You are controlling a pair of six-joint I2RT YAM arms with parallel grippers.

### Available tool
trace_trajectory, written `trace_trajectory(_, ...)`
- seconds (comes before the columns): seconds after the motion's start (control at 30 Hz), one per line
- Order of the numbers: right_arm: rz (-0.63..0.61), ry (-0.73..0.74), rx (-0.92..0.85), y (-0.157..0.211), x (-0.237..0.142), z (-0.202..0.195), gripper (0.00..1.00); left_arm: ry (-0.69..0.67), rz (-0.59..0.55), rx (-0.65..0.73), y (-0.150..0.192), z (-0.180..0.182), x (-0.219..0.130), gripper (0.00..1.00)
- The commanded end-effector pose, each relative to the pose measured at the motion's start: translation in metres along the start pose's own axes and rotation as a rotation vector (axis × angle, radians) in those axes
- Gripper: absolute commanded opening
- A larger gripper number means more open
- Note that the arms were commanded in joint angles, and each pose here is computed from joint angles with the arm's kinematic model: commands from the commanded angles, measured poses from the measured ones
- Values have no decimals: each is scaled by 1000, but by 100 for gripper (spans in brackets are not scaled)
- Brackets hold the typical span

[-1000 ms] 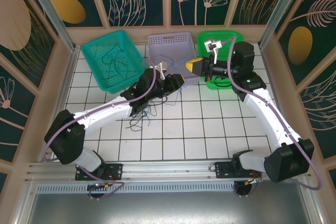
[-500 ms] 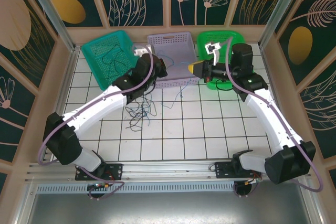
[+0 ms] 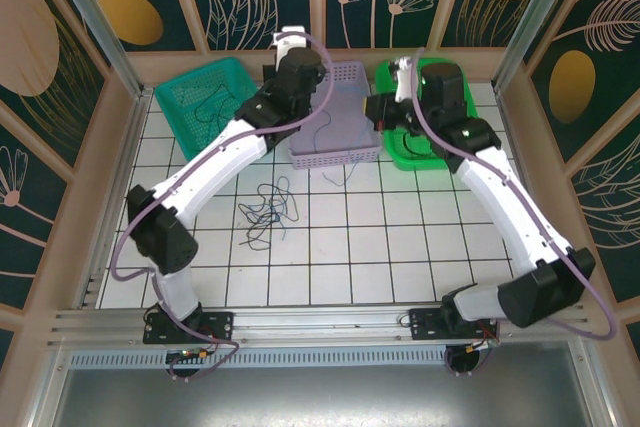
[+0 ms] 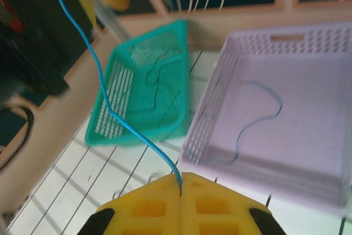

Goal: Untangle the cables

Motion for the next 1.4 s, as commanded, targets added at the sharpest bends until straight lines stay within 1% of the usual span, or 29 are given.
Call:
trace_trajectory(0.0, -111, 96, 10, -50, -1, -9, 0, -61, -51, 36, -24, 1, 11, 0)
trace_trajectory(0.07, -134, 119, 22, -68, 8, -17, 0, -65, -61, 23, -27, -6, 22, 0)
trace_trajectory(0.17, -167, 132, 32, -86, 26, -31, 0, -69, -72, 8, -29, -13, 40, 0)
trace_trajectory(0.27, -186, 118, 49, -96, 49, -48, 0, -69, -57, -13, -24, -14, 63, 0)
trace_trajectory(0.33, -177, 114, 65, -97, 66, -61, 0, -72, -33, -31, -17, -10, 80, 0)
trace_trajectory(0.4, -143, 116, 93, -92, 85, -73, 0, -62, -2, -44, -5, -6, 95, 0)
trace_trajectory(0.5, -86, 123, 124, -76, 111, -87, 0, -39, 53, -32, 22, -4, 115, 0)
trace_trajectory(0.57, -35, 134, 158, -55, 129, -98, 0, 0, 104, -10, 46, -8, 127, 0)
trace_trajectory(0.6, -6, 136, 175, -44, 138, -103, 0, 11, 130, -2, 58, -9, 132, 2)
trace_trajectory(0.7, 99, 142, 242, -3, 167, -123, 0, 28, 236, 14, 97, -11, 146, 14)
trace_trajectory(0.73, 130, 160, 265, 8, 172, -129, 2, 38, 278, 11, 109, -11, 148, 25)
trace_trajectory(0.77, 148, 177, 276, 15, 175, -133, 9, 46, 318, 8, 121, -11, 149, 41)
trace_trajectory(0.83, 151, 194, 283, 19, 175, -136, 18, 52, 381, 0, 136, -11, 148, 67)
trace_trajectory(0.87, 147, 196, 283, 19, 175, -137, 21, 55, 408, -8, 142, -10, 146, 74)
trace_trajectory(0.97, 158, 192, 287, 15, 174, -135, 31, 53, 467, -40, 146, -5, 136, 83)
trace_trajectory(1.03, 157, 195, 286, 11, 170, -134, 36, 53, 486, -68, 142, -1, 126, 88)
trace_trajectory(1.1, 144, 200, 282, 6, 164, -130, 39, 56, 500, -100, 135, 3, 115, 89)
trace_trajectory(1.2, 120, 220, 277, -2, 147, -124, 40, 30, 512, -166, 122, 15, 96, 89)
trace_trajectory(1.3, 89, 236, 273, -5, 124, -112, 40, 35, 526, -253, 113, 28, 70, 83)
trace_trajectory(1.37, 71, 231, 286, 4, 108, -98, 40, 32, 544, -317, 114, 43, 48, 79)
Point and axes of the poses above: each hand's point on the last joint's axis, 136 mm out from that joint toward the fingers, its own x axis out along the fingers, its own z axis along the line the jaws close on, y = z × x, the point moved 5 cm from there along -x, back along the fingers, and after that the axes turned 10 degrees about -x, right-handed, at the moved point
